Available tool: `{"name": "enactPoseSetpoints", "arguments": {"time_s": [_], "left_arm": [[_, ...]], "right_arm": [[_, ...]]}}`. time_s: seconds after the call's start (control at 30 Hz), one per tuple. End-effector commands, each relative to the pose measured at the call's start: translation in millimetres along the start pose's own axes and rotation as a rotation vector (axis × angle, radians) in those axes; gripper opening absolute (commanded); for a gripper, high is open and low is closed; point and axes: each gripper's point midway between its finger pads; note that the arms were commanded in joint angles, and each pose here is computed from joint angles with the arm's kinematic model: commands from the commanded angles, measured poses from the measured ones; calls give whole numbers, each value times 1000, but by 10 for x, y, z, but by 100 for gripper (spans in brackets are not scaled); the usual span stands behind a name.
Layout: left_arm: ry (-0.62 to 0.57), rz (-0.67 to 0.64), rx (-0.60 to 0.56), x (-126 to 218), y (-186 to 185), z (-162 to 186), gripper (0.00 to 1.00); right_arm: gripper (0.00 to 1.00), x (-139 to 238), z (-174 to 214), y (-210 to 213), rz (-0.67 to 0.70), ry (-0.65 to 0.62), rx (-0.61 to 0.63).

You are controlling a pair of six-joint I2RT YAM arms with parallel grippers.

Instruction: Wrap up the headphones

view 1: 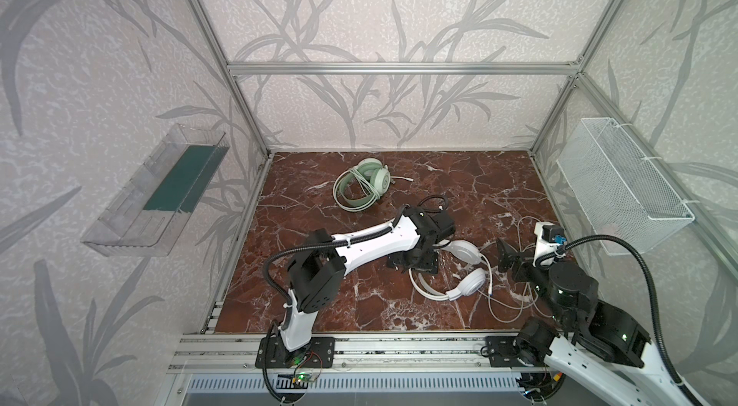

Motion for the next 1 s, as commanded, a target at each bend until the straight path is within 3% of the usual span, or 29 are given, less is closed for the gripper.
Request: {"name": "enactPoseSetpoints", "arguments": {"time_s": [0.0,0.53,0.97], "left_arm": [[91,27,33,-94,49,55,95],[166,-12,-6,-478,-2,-70,92],[207,-37,13,-842,59,-183,72]], "right_arm": [[99,19,-25,5,-11,-16,-9],[99,30,-34,21,-29,-33,-13],[99,37,-55,31,-36,-42,-13]]}}
Point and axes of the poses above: each gripper's point midway between its finger pads, its own x axis back along the fingers, its own y axis along the line the jaws close on, z = x × y, and after that the axes turned 3 degrees about x, right-handed
